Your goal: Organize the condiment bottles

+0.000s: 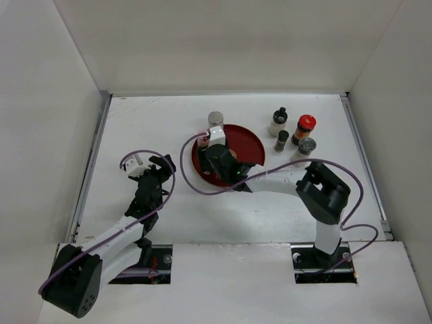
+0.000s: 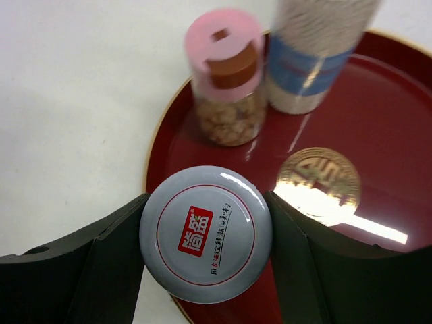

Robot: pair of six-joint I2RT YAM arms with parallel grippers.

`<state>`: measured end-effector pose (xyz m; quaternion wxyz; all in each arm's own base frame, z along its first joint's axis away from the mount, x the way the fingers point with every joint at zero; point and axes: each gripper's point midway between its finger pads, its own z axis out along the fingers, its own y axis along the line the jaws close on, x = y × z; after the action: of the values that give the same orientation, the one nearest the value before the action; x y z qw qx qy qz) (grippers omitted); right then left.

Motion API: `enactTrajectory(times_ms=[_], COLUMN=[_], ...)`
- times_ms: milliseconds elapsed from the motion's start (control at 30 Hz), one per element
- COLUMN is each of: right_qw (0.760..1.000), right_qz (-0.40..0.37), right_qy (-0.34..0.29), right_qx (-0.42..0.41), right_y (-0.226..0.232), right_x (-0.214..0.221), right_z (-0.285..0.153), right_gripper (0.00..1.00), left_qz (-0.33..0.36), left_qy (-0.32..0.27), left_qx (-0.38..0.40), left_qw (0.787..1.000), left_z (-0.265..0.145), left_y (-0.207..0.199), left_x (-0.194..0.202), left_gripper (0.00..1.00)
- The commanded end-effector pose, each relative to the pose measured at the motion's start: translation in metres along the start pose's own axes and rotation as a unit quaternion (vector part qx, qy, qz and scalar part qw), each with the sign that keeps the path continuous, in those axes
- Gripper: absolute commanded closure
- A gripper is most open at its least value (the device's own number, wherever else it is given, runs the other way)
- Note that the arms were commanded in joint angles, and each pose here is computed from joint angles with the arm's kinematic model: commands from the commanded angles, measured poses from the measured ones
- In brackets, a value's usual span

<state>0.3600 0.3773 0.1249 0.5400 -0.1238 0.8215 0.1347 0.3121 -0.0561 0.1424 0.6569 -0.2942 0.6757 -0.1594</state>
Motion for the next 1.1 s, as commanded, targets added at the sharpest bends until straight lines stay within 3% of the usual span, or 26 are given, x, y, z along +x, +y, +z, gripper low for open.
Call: enactTrajectory(times_ms=[0, 133, 200, 300, 367, 500, 633, 667, 767, 800, 833, 867, 900, 967, 1000, 1067], right_qw=[0.995, 0.996, 0.997, 0.996, 0.995, 0.989, 0.985, 0.983, 0.967, 0.956, 0.944, 0.934, 0.925, 0.912, 0.908, 0.905], right_qz=[0.043, 0.030, 0.028, 0.030, 0.033, 0.053, 0.075, 0.081, 0.104, 0.111, 0.118, 0.121, 0.124, 0.129, 0.131, 0.134], right_qy=[-0.083, -0.069, -0.067, -0.072, -0.086, -0.124, -0.154, -0.159, -0.168, -0.168, -0.168, -0.164, -0.159, -0.145, -0.139, -0.125], right_qx=[-0.041, -0.040, -0.040, -0.043, -0.046, -0.053, 0.005, 0.039, 0.161, 0.211, 0.258, 0.295, 0.323, 0.361, 0.372, 0.384], right_y=[0.032, 0.040, 0.042, 0.044, 0.041, 0.025, -0.047, -0.075, -0.169, -0.203, -0.235, -0.262, -0.283, -0.317, -0.328, -0.340], right_x=[-0.065, -0.050, -0.048, -0.053, -0.069, -0.110, -0.129, -0.128, -0.113, -0.105, -0.097, -0.090, -0.084, -0.073, -0.069, -0.060], right_z=[0.006, 0.018, 0.021, 0.015, 0.003, -0.038, -0.070, -0.076, -0.092, -0.100, -0.108, -0.116, -0.122, -0.127, -0.128, -0.126], right_gripper=[0.55, 0.54, 0.49, 0.17, 0.03, 0.00, 0.00, 0.05, 0.52, 0.60, 0.61, 0.59, 0.50, 0.18, 0.07, 0.00], left_qz=[-0.022, -0.021, -0.023, -0.022, -0.022, -0.022, -0.023, -0.023, -0.022, -0.023, -0.023, -0.023, -0.022, -0.021, -0.021, -0.021], left_qy=[-0.021, -0.020, -0.018, -0.018, -0.017, -0.018, -0.014, -0.014, -0.011, -0.009, -0.008, -0.007, -0.005, -0.001, 0.001, 0.003], left_qx=[0.004, 0.001, 0.004, 0.002, 0.001, 0.002, 0.007, 0.007, 0.008, 0.010, 0.012, 0.013, 0.012, 0.014, 0.016, 0.018], left_qw=[1.000, 1.000, 1.000, 1.000, 1.000, 1.000, 1.000, 1.000, 1.000, 1.000, 1.000, 1.000, 1.000, 1.000, 1.000, 1.000], left_z=[-0.001, 0.000, 0.000, 0.001, 0.001, 0.000, 0.000, 0.000, 0.000, 0.000, -0.001, -0.001, 0.000, 0.000, 0.000, 0.000], left_y=[-0.001, 0.001, -0.001, 0.000, 0.000, 0.000, -0.003, -0.004, -0.004, -0.006, -0.007, -0.008, -0.008, -0.009, -0.011, -0.013], left_x=[-0.011, -0.010, -0.009, -0.009, -0.009, -0.009, -0.007, -0.007, -0.005, -0.004, -0.003, -0.002, -0.001, 0.002, 0.003, 0.004], left_gripper=[0.30, 0.29, 0.29, 0.29, 0.29, 0.29, 0.28, 0.28, 0.28, 0.28, 0.28, 0.28, 0.28, 0.28, 0.28, 0.27])
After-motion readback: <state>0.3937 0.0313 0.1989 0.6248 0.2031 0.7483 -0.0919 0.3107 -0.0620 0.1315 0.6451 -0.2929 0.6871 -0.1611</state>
